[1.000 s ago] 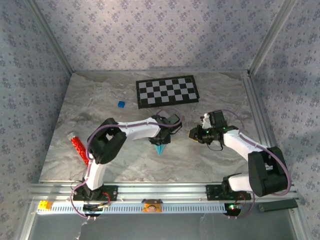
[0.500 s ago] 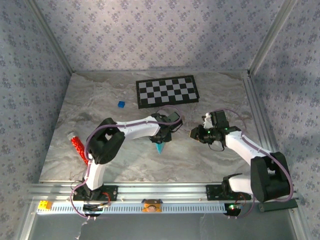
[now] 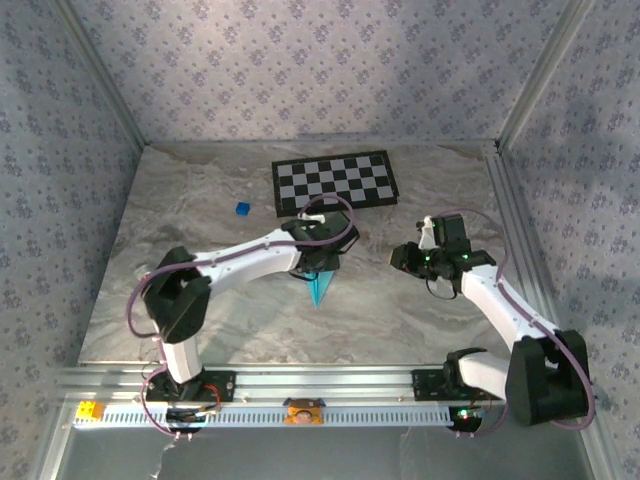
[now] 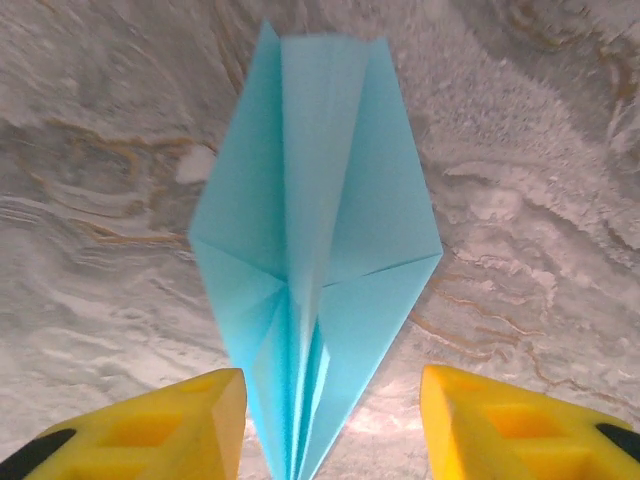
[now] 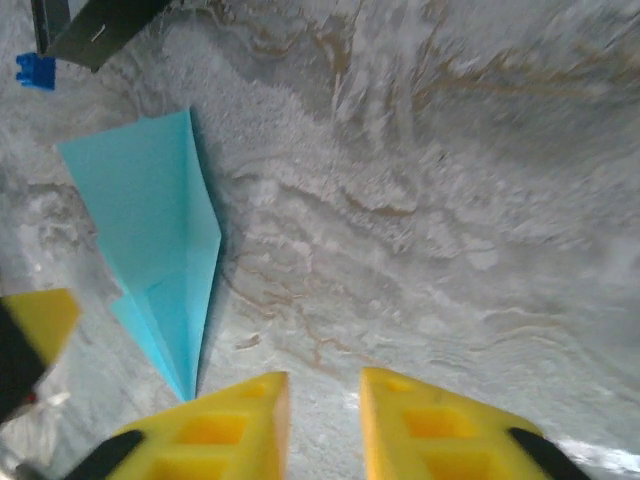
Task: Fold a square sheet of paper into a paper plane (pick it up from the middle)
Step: Reset both arms
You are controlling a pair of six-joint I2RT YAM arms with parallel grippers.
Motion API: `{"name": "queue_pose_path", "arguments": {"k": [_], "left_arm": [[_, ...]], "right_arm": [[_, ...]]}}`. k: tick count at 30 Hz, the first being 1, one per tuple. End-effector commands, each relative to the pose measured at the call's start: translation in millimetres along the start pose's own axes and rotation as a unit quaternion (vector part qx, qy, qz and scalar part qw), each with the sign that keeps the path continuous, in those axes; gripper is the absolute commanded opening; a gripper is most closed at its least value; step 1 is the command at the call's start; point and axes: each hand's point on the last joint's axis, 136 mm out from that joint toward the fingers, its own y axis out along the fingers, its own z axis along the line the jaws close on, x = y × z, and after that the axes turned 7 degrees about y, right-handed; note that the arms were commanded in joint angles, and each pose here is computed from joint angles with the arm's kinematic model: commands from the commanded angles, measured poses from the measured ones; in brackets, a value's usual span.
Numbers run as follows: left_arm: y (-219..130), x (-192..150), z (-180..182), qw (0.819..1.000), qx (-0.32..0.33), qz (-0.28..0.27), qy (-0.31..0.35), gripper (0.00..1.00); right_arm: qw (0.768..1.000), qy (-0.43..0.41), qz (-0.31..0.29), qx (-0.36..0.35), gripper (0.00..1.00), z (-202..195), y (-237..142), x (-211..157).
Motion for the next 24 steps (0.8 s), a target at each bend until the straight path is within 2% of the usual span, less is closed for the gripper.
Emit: {"name": "queue_pose_path", "arguments": {"k": [1,4,6,8,10,11,15,18,19,21,24], "left_arm": [[-34.3,25.7,27.2,0.997,0.018,-0.079,0.009,0.52],[-46.3,39.4,60.9,0.992,0.035,-0.123,0.015,0.60],[-51.7,49.2,86.5,0.987,0.049,-0.152,0.010,0.65],[-51.9,56.7,124.3,0.980,0.079,-0.180,-0.003,0.75],[-47.3,60.3,159.5,0.974,0.108,-0.197,-0.008,0.87],[-44.6,62.0,176.6,0.971,0.123,-0.206,-0.009,0.91],[-34.1,64.4,249.9,0.955,0.204,-0.214,-0.022,0.95],[-22.9,63.1,293.7,0.943,0.243,-0.224,-0.026,0.96],[-21.2,64.1,305.3,0.940,0.249,-0.230,-0.033,0.97],[-16.3,69.3,320.0,0.942,0.237,-0.233,-0.041,0.97],[-8.2,79.0,336.3,0.943,0.225,-0.239,-0.057,0.97]], "right_arm": [[0.994,-0.050,-0.083,-0.055,0.40,-5.2,-28.9,29.5],[0.974,-0.083,-0.168,-0.124,0.57,-19.0,-54.9,59.4],[0.952,-0.089,-0.232,-0.178,0.61,-32.1,-70.5,82.7],[0.924,-0.117,-0.279,-0.235,0.63,-51.1,-77.8,101.7],[0.900,-0.174,-0.306,-0.259,0.67,-63.0,-71.0,114.4],[0.894,-0.173,-0.313,-0.272,0.71,-74.6,-67.2,117.9],[0.891,-0.143,-0.304,-0.306,0.73,-112.5,-50.9,125.3],[0.884,-0.176,-0.338,-0.270,0.73,-111.1,-31.1,131.2],[0.883,-0.192,-0.347,-0.250,0.73,-104.9,-25.9,134.2],[0.888,-0.226,-0.328,-0.228,0.73,-97.3,-11.7,135.3],[0.891,-0.238,-0.322,-0.213,0.73,-104.6,5.7,139.5]]}}
